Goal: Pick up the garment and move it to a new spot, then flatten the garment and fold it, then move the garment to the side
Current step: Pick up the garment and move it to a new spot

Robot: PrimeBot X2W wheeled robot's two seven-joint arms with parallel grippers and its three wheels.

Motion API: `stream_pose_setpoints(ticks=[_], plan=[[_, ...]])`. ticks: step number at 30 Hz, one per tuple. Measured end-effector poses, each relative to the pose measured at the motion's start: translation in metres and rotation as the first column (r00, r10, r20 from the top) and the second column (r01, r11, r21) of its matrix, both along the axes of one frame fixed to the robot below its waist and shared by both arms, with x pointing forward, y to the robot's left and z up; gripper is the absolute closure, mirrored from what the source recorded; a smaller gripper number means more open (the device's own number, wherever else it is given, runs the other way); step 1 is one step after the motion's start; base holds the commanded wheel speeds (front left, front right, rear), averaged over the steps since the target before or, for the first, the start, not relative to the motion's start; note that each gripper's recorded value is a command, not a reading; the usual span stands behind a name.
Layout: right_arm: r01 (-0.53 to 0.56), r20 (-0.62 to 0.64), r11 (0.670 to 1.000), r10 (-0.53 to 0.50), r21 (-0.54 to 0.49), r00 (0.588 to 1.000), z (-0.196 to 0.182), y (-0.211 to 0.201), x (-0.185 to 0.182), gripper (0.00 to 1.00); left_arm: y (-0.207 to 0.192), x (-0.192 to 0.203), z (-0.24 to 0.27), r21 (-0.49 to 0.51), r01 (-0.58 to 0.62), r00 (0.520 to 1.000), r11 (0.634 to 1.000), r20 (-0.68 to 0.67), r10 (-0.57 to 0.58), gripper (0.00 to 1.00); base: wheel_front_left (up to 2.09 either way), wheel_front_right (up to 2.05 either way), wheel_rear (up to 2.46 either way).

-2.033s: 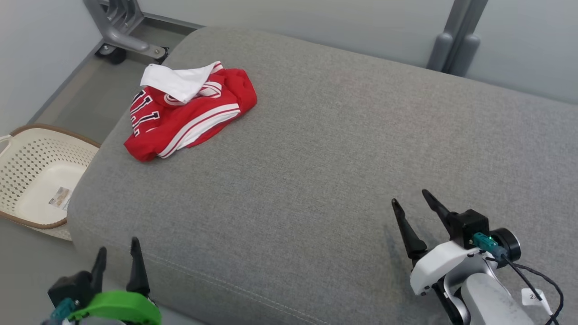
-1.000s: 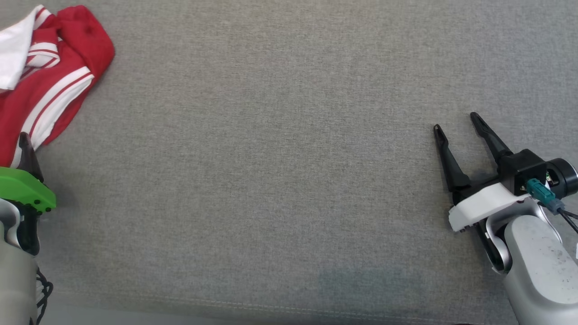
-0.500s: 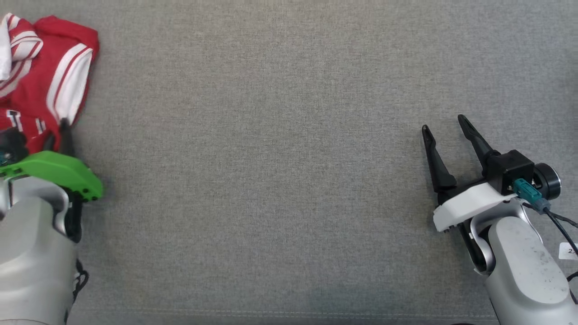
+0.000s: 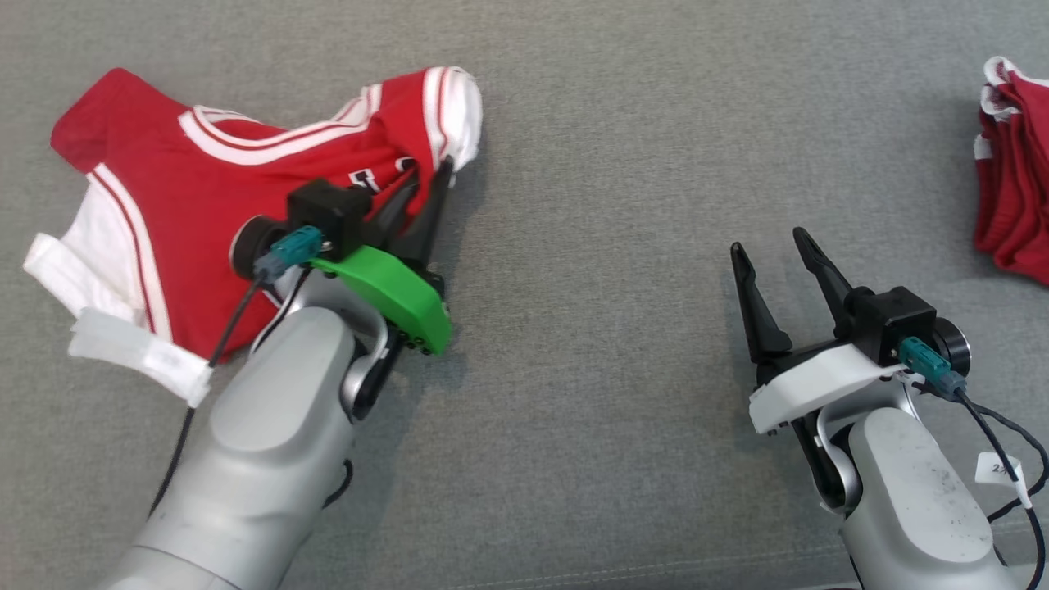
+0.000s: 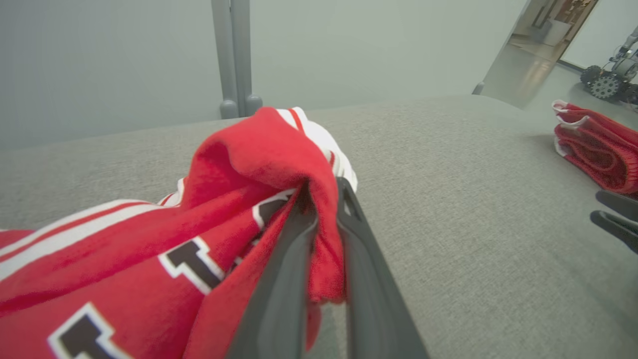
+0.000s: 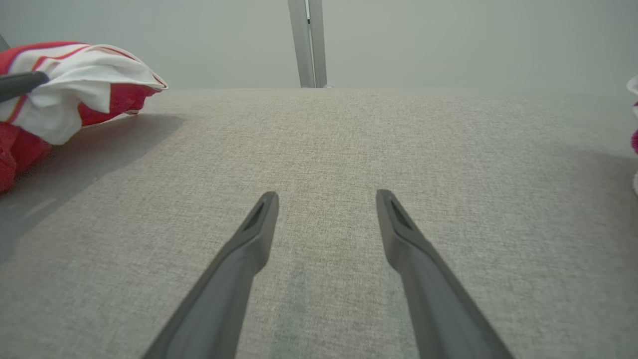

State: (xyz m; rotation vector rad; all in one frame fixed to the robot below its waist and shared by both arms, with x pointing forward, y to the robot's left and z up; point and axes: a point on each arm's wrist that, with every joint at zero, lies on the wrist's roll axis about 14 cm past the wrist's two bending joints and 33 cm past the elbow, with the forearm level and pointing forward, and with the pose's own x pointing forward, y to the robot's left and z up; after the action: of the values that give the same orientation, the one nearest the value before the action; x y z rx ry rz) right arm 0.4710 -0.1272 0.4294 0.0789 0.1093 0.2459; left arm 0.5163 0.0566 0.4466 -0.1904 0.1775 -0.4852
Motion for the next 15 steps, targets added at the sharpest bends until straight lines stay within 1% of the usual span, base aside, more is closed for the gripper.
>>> stream_pose_setpoints(ticks=[3, 6, 9, 11, 12, 14, 15], plan=[[0.045, -0.001, 0.999, -0.045, 0.001, 0.999, 0.003, -0.015, -0.005, 0.00, -0.050, -0.010, 0.006, -0.014, 0.135, 0.991, 0.991, 0.022, -0.134, 1.00, 0.00, 0.00, 0.00], [0.097, -0.002, 0.995, -0.097, 0.003, 0.995, 0.005, -0.031, -0.011, 0.00, -0.100, -0.031, 0.008, -0.008, 0.288, 0.957, 0.958, 0.042, -0.288, 1.00, 0.00, 0.00, 0.00], [0.146, -0.006, 0.989, -0.146, -0.002, 0.989, 0.006, -0.048, -0.019, 0.00, -0.154, -0.070, 0.009, -0.008, 0.473, 0.880, 0.881, 0.053, -0.472, 1.00, 0.00, 0.00, 0.00], [0.177, -0.008, 0.984, -0.177, -0.006, 0.984, 0.007, -0.059, -0.025, 0.00, -0.181, -0.103, 0.006, -0.008, 0.588, 0.808, 0.809, 0.048, -0.587, 1.00, 0.00, 0.00, 0.00], [0.189, -0.008, 0.982, -0.189, -0.008, 0.982, 0.008, -0.063, -0.027, 0.00, -0.189, -0.118, 0.002, -0.003, 0.634, 0.773, 0.773, 0.038, -0.634, 1.00, 0.00, 0.00, 0.00], [0.222, -0.006, 0.975, -0.222, -0.011, 0.975, 0.011, -0.074, -0.033, 0.00, -0.196, -0.139, -0.005, -0.002, 0.698, 0.716, 0.717, 0.014, -0.697, 1.00, 0.00, 0.00, 0.00], [0.230, -0.004, 0.973, -0.230, -0.011, 0.973, 0.012, -0.077, -0.035, 0.00, -0.194, -0.140, -0.007, 0.007, 0.702, 0.712, 0.712, 0.008, -0.702, 1.00, 0.00, 0.00, 0.00]])
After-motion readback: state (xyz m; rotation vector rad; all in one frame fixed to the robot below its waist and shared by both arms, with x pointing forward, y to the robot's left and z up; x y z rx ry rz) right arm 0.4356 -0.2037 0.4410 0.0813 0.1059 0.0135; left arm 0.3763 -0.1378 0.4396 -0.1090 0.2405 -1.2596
